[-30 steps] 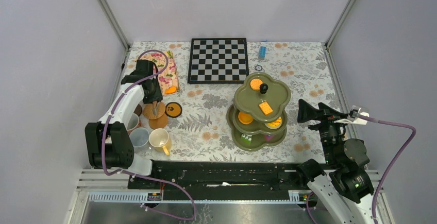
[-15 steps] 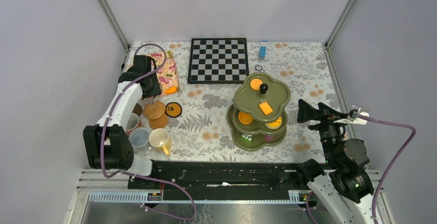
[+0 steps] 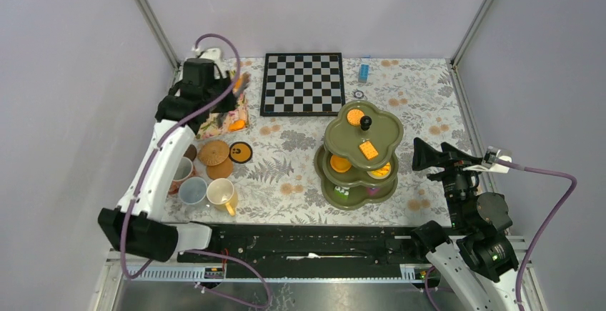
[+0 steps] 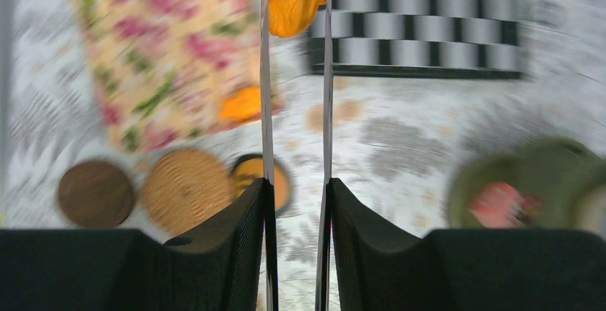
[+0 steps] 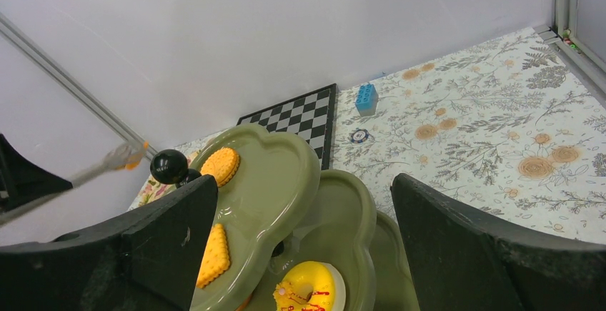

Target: Serve the afternoon tea

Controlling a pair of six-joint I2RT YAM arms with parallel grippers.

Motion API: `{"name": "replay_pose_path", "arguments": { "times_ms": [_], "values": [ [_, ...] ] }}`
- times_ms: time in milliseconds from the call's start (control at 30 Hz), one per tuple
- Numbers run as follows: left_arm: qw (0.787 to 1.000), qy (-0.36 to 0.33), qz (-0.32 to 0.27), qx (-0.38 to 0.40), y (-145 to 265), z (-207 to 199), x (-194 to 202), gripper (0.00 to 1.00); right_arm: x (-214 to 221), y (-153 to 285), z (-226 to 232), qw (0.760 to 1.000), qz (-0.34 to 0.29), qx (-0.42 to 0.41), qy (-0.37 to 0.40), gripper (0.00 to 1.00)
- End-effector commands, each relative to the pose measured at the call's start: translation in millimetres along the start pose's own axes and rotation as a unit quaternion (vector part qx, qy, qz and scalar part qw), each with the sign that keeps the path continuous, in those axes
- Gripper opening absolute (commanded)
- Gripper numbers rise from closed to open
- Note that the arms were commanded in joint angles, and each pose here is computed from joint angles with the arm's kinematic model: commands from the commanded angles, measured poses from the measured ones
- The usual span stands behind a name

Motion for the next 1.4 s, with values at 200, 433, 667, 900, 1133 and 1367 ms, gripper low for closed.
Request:
{"name": "replay_pose_path", "arguments": {
  "times_ms": [200, 433, 667, 900, 1133, 1367],
  "values": [
    [0.92, -0.163, -0.226, 0.277, 139.1, -120.1, -43.8, 0.2, -8.4, 0.3, 5.2, 1.0, -0.016, -0.008, -0.003, 0.98],
    [0.869, -0.204, -0.215, 0.397, 173.9, -148.0, -14.5, 0.23, -8.7, -0.2, 5.7, 1.0, -0.016, -0.007, -0.003, 0.98],
    [0.854, -0.21, -0.158, 0.45, 173.5, -162.8, 20.4, 0.23, -7.1, -0.6, 5.8, 1.0, -0.013, -0.009, -0.007, 0.98],
    [0.862, -0.222, -0.111, 0.442, 161.7, -168.6, 42.8, 0.23, -5.2, -1.1, 5.2, 1.0, -0.009, -0.008, -0.008, 0.98],
    [0.866, -0.234, -0.106, 0.428, 155.4, -174.4, 43.6, 0.29, -6.1, 0.5, 5.3, 1.0, -0.012, -0.011, -0.009, 0.98],
    [0.869, -0.234, -0.131, 0.416, 162.8, -168.7, 35.0, 0.43, -4.4, 0.3, 5.4, 1.0, -0.008, -0.013, -0.011, 0.98]
  ]
}}
Point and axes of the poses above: each gripper's point midway between its finger pads, its own y axis back along the fingers, its own z axis along the line the jaws close on, x = y × z, the point moved 8 cm from there along y, back along the fingers, and after that the axes turned 14 degrees about -y, right-handed, at the moved point
